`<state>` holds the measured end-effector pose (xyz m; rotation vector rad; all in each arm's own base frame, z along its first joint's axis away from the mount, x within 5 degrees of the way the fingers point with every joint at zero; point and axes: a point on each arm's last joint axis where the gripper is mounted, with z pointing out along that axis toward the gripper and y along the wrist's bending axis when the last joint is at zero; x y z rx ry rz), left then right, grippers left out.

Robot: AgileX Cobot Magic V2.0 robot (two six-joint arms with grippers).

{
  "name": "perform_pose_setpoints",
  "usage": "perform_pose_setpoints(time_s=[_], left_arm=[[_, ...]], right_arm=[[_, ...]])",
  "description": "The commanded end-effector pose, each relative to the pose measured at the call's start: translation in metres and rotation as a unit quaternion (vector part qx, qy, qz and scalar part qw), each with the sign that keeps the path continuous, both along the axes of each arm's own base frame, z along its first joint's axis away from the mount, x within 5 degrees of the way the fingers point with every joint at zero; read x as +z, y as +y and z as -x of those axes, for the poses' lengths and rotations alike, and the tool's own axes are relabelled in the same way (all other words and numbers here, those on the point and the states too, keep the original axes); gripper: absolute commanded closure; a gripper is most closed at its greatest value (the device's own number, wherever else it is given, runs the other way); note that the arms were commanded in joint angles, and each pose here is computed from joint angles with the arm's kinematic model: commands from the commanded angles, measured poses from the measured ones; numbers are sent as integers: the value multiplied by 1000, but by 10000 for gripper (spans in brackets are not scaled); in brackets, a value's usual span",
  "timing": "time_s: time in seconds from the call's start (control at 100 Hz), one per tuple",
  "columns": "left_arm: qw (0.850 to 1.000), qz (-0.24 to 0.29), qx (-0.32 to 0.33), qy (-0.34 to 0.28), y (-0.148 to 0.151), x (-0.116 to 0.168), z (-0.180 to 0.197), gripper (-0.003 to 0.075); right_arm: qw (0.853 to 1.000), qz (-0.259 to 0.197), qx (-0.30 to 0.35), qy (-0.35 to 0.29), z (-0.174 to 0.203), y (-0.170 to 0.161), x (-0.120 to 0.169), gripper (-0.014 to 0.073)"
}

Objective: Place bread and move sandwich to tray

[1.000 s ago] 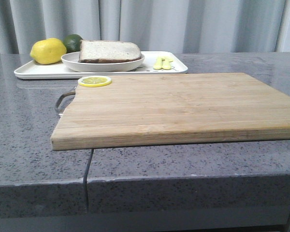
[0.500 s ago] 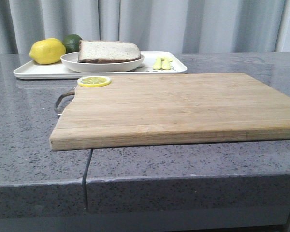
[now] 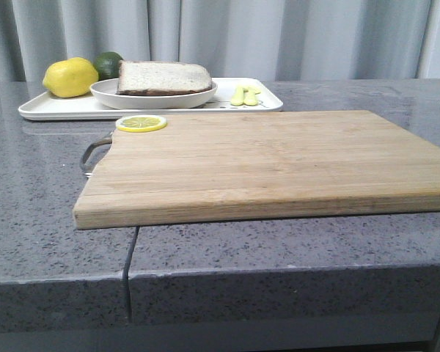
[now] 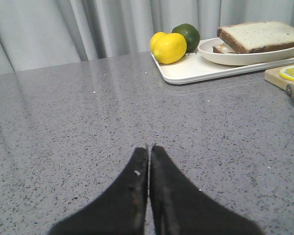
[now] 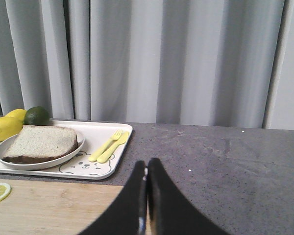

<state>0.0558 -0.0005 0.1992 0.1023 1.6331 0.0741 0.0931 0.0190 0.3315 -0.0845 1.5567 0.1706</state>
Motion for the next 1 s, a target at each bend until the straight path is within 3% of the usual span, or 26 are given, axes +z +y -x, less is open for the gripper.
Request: perform_pose_setpoints(time_s=[0.0,0.6,0.77,0.99], left_arm=[[999,0,0,-46,0,4,2,740],[999,0,0,-46,0,4,2,740],[999,0,0,-46,0,4,2,739],[999,0,0,-46,0,4,2,740]], right_arm=[[1000,10,3,-29,1,0,11,664],[1000,2,-19,-12,-1,-3,8,664],[998,30,-5,-55,-2,3,13,664],[996,-16,13,-88,-5,6,-13,664]])
